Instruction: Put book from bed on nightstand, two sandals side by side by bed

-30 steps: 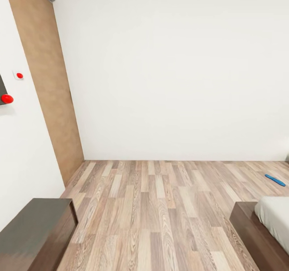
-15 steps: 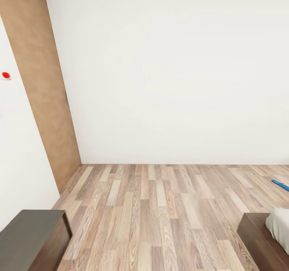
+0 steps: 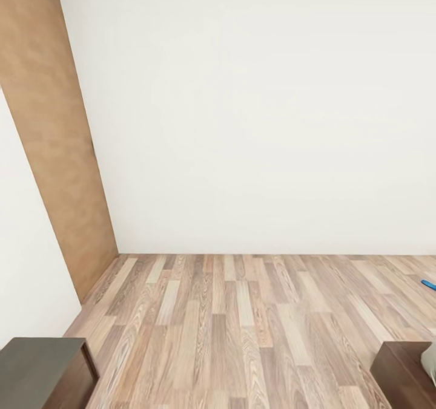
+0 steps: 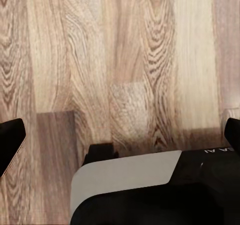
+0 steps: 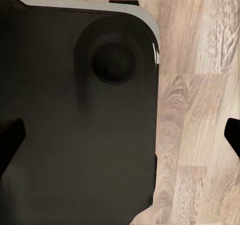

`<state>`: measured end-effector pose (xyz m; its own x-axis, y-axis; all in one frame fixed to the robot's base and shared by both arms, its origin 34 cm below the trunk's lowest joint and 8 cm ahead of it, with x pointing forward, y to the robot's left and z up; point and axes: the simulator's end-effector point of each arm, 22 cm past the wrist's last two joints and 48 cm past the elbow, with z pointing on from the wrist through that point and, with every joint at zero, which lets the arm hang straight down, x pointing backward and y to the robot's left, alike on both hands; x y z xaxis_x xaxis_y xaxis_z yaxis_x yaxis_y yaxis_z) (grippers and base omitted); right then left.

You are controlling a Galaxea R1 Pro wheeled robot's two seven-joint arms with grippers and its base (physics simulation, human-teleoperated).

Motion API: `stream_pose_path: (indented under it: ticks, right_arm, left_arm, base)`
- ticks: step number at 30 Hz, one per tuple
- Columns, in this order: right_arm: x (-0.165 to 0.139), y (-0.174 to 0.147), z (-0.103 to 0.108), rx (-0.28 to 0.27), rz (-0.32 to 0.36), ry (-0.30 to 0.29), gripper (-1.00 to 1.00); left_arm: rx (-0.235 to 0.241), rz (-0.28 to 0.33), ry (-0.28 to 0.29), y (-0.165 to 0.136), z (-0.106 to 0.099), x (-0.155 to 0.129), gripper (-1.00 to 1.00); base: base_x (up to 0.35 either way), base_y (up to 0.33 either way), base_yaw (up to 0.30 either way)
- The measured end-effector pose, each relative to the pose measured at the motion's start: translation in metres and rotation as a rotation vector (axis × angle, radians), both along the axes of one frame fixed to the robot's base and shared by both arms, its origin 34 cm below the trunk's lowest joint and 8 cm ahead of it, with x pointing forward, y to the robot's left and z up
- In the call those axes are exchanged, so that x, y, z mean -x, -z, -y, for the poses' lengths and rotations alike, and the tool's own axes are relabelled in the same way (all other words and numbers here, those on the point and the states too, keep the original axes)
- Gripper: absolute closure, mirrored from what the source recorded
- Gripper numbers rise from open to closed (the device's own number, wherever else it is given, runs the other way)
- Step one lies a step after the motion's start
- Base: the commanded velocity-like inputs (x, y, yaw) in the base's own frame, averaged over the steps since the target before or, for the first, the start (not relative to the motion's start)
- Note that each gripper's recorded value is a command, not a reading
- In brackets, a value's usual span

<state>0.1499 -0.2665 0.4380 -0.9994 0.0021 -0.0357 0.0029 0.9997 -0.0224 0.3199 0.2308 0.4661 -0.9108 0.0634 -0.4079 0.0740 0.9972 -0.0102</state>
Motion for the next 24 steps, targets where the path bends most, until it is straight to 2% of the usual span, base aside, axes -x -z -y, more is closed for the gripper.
stream_pose_path:
  ticks: [24]
  right_arm:
    - [0.0, 0.0, -0.0003, 0.0, 0.0, -0.001, -1.0]
  left_arm:
    - [0.0, 0.0, 0.0, 0.0, 0.0, 0.0, -1.0]
  base:
    - [0.304, 0.0, 0.0]
